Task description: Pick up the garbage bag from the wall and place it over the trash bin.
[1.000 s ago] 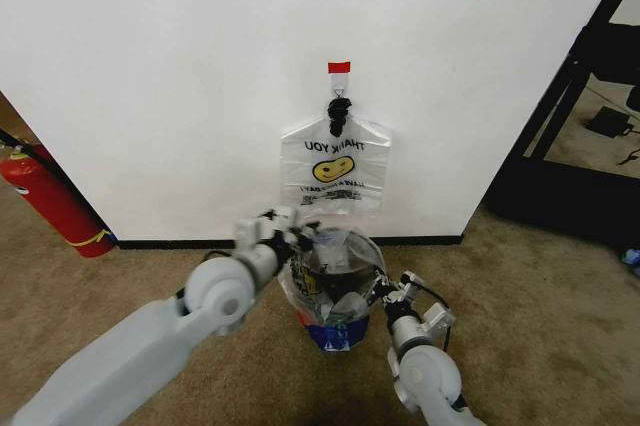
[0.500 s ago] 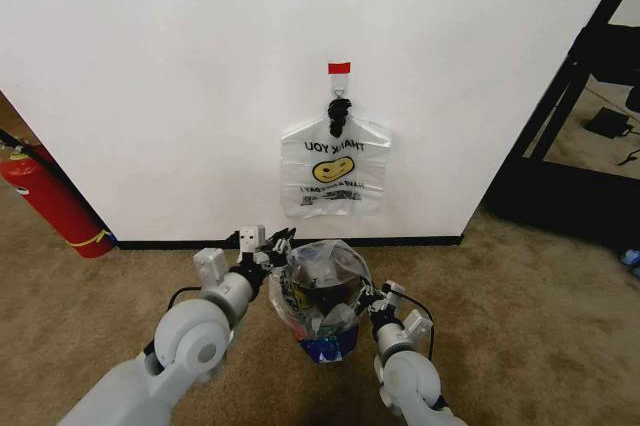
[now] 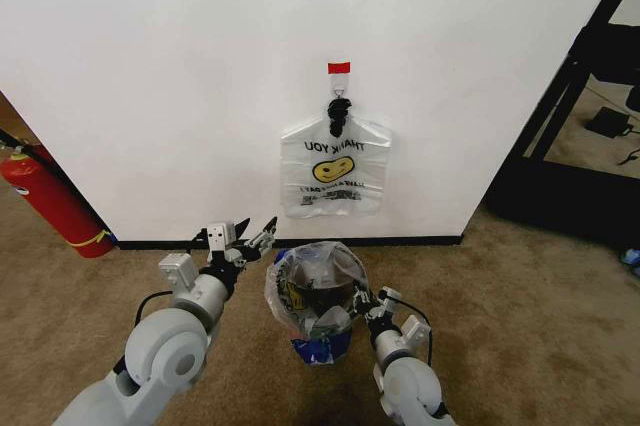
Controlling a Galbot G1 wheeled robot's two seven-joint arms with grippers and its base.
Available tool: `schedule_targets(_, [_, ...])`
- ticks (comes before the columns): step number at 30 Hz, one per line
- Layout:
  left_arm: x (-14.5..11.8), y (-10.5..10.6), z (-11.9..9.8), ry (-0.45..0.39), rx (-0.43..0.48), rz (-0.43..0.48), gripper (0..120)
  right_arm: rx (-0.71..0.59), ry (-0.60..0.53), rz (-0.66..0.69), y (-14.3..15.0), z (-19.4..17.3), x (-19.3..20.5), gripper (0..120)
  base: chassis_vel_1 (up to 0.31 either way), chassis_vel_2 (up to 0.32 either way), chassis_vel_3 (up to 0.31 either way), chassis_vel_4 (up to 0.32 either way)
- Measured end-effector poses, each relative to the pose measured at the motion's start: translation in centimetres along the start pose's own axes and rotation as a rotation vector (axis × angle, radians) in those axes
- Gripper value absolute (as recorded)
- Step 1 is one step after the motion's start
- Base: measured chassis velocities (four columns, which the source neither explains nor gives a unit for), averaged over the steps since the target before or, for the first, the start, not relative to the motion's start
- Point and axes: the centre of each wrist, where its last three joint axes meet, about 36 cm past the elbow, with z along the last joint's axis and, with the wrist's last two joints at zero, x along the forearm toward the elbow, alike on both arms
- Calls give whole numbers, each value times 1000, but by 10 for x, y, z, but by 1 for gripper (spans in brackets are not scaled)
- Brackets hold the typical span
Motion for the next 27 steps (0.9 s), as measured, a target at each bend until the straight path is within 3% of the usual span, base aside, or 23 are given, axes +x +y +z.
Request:
schedule_targets(3, [0, -4, 4, 4, 3, 6, 99, 3, -10, -9, 2, -5, 5, 57, 0, 0, 0, 0])
schedule_targets(15, [3, -4, 12, -26, -1, -12, 100, 21, -61, -70, 6, -20, 19, 98, 0, 0, 0, 0])
schedule_targets(20, [7, 0, 15, -43, 23, -35, 100, 68, -119, -97, 9, -24, 26, 100, 0, 0, 0, 0])
schedule_targets(26, [16, 22, 39, -180, -64, -91, 100, 289, -400, -55, 2, -43, 51, 100, 0, 0, 0, 0])
schedule_targets(27, [16, 22, 39, -180, -64, -91, 100, 289, -400, -55, 2, -43, 51, 100, 0, 0, 0, 0])
